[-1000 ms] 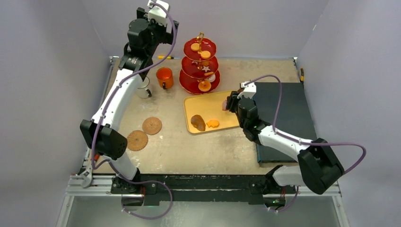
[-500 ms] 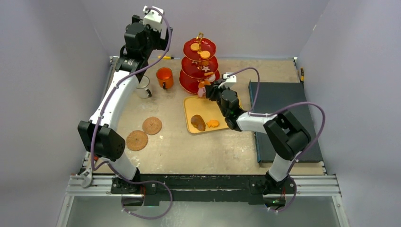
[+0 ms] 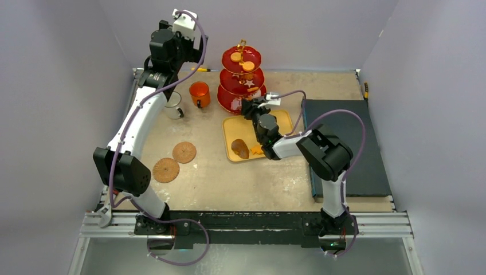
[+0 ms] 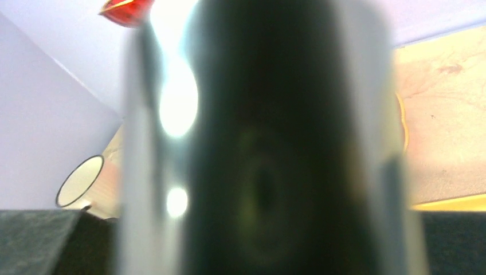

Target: Serve the afternoon tea

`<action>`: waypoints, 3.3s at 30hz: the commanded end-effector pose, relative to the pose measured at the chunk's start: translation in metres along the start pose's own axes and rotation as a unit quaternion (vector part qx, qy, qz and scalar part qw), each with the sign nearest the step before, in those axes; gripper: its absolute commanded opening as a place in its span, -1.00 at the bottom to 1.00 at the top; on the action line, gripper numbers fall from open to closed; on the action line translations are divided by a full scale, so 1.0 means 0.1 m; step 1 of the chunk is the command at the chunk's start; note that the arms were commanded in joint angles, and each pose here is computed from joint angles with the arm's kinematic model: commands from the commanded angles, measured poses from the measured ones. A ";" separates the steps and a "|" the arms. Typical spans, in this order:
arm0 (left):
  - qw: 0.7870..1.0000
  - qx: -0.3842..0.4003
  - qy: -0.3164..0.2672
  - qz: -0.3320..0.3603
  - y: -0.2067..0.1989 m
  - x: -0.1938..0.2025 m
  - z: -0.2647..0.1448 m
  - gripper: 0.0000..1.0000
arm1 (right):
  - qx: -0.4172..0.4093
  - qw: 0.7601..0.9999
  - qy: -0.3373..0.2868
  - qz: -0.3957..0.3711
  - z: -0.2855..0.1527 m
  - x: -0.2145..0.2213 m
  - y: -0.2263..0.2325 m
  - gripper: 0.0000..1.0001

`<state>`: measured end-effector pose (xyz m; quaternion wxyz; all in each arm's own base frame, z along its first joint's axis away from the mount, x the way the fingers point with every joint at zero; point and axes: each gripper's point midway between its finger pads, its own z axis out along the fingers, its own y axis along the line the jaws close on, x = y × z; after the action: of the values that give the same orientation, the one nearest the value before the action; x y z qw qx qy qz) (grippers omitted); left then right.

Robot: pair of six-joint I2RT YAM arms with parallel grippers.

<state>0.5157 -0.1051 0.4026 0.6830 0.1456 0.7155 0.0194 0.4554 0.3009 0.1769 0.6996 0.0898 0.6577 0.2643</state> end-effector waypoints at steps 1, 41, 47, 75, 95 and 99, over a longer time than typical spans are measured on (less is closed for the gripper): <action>1.000 -0.001 -0.021 0.005 0.07 -0.15 -0.12 0.99 | 0.027 0.995 -0.089 0.043 0.14 -0.33 -0.01 -0.09; 0.999 0.037 0.009 -0.004 0.00 -0.17 -0.28 0.99 | -0.124 0.966 0.137 -0.182 -1.54 0.31 0.35 0.41; 0.999 0.035 0.008 -0.001 0.02 -0.17 -0.27 0.99 | -0.146 0.960 0.145 -0.188 -1.55 0.42 0.41 0.05; 1.000 0.030 0.001 0.002 0.09 -0.16 -0.17 0.99 | -0.120 0.973 -0.039 -0.194 0.16 -0.21 0.96 -0.33; 0.999 0.032 0.010 0.000 0.11 -0.09 -0.15 0.99 | -0.034 0.973 -0.111 -0.200 0.43 -0.14 0.69 0.24; 0.999 0.035 0.011 -0.001 0.09 -0.08 -0.16 0.99 | -0.055 0.974 -0.099 -0.197 0.25 -0.21 0.72 0.32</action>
<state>0.5044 -0.0984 0.3860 0.6431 0.1721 0.7462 -0.0014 0.4784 0.3687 0.1745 0.7733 -0.0862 0.6176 0.1147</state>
